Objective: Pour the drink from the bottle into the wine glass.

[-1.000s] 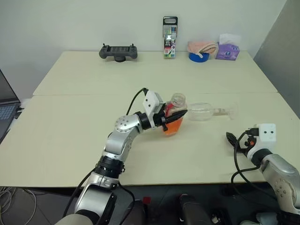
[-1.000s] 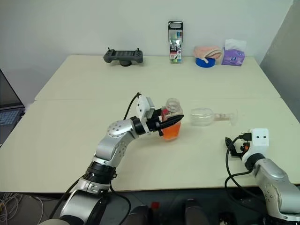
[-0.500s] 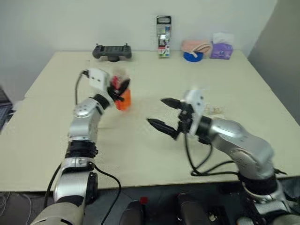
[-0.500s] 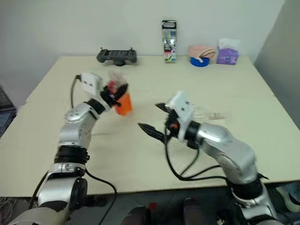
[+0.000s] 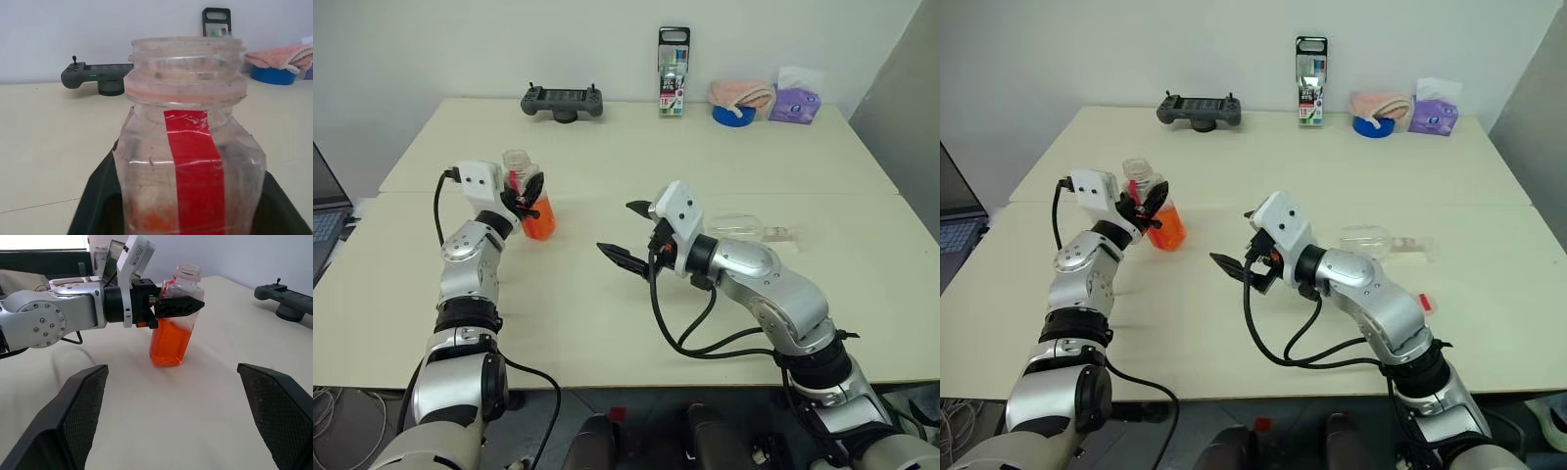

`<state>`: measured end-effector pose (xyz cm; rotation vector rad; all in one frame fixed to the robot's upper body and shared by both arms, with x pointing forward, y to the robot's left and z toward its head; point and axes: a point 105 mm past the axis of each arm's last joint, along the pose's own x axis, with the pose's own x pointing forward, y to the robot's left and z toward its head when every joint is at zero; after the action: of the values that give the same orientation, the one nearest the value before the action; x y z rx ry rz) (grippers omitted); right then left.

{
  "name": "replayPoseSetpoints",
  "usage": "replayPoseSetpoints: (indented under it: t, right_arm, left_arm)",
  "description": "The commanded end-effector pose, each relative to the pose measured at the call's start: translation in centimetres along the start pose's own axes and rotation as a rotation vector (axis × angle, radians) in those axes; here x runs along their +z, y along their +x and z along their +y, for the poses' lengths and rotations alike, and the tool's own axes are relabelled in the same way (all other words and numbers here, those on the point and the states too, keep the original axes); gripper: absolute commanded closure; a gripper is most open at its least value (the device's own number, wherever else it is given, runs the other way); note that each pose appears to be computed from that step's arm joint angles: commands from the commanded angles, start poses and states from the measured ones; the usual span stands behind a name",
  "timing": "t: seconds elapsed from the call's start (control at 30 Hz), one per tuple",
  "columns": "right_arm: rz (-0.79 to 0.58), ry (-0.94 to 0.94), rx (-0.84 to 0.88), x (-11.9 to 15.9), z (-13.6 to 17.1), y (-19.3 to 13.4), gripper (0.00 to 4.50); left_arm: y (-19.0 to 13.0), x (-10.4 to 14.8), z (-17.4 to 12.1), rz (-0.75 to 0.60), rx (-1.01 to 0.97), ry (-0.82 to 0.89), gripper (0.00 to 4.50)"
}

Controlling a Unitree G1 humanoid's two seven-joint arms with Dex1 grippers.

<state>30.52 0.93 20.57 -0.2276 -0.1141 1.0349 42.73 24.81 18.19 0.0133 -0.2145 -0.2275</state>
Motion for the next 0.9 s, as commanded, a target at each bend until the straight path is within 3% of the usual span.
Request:
replayPoseSetpoints:
  t: [0.03,0.17,0.67,0.9]
  right_arm:
    - [-0.031,-0.018,-0.015,0.8,-0.4,-0.7,0.0]
    - [-0.019,-0.017,-0.025,0.5,-0.7,-1.1,0.0]
    - [0.006,-0.04,-0.063,0.1,-2.9,-2.2,0.0]
    - [0.217,-0.184,-0.125,-2.2,-7.1,-6.8,0.0]
  left_arm:
    - [-0.2,0.5,0.6,-0.025,0.016,0.018,1.25]
    - [-0.9,-0.4,1.2,-0.007,0.052,0.017,0.04]
    - [-3.4,-1.8,1.2,0.037,0.084,0.016,0.04]
    - [-7.8,-3.3,-0.2,0.115,0.061,-0.012,0.04]
